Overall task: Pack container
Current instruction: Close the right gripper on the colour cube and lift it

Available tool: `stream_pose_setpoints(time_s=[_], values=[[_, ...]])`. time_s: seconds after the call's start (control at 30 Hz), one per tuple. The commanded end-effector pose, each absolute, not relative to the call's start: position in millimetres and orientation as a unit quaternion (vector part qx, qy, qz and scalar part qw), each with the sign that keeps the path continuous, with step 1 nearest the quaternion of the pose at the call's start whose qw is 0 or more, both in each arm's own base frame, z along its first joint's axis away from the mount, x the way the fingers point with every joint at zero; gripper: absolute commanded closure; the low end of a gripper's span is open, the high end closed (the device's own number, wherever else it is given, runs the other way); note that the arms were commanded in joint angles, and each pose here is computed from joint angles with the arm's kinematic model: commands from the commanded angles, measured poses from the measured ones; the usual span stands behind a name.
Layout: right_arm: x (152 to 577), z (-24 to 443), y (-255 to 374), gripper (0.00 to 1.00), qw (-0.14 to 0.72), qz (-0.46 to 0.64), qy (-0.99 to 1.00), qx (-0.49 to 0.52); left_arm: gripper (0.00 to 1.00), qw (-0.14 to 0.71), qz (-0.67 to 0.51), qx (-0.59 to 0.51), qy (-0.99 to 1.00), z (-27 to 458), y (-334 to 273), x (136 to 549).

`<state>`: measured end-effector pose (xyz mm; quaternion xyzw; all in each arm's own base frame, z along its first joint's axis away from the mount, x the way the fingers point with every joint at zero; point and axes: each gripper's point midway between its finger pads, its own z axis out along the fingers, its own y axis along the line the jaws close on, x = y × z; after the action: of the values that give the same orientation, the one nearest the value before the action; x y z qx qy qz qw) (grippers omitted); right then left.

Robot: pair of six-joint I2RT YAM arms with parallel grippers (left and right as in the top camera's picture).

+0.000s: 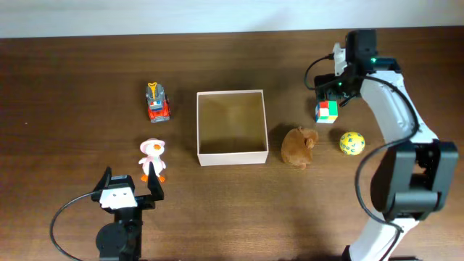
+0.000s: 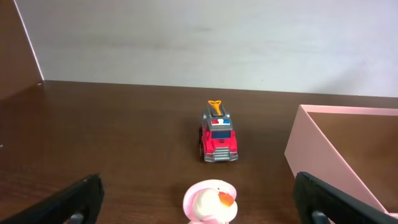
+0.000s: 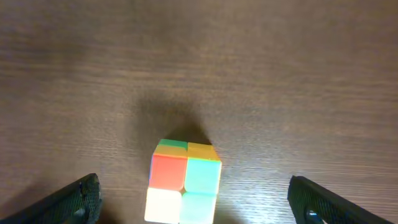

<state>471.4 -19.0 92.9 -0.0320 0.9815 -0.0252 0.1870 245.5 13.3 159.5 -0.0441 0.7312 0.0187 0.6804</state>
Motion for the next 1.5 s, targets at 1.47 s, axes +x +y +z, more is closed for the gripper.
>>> stream_pose_setpoints(time_s=[1.47], values=[[466, -11, -16, 0.36, 0.091, -0.009, 0.996, 0.016, 0.01, 0.682, 0.023, -0.035, 0.730, 159, 13, 246]])
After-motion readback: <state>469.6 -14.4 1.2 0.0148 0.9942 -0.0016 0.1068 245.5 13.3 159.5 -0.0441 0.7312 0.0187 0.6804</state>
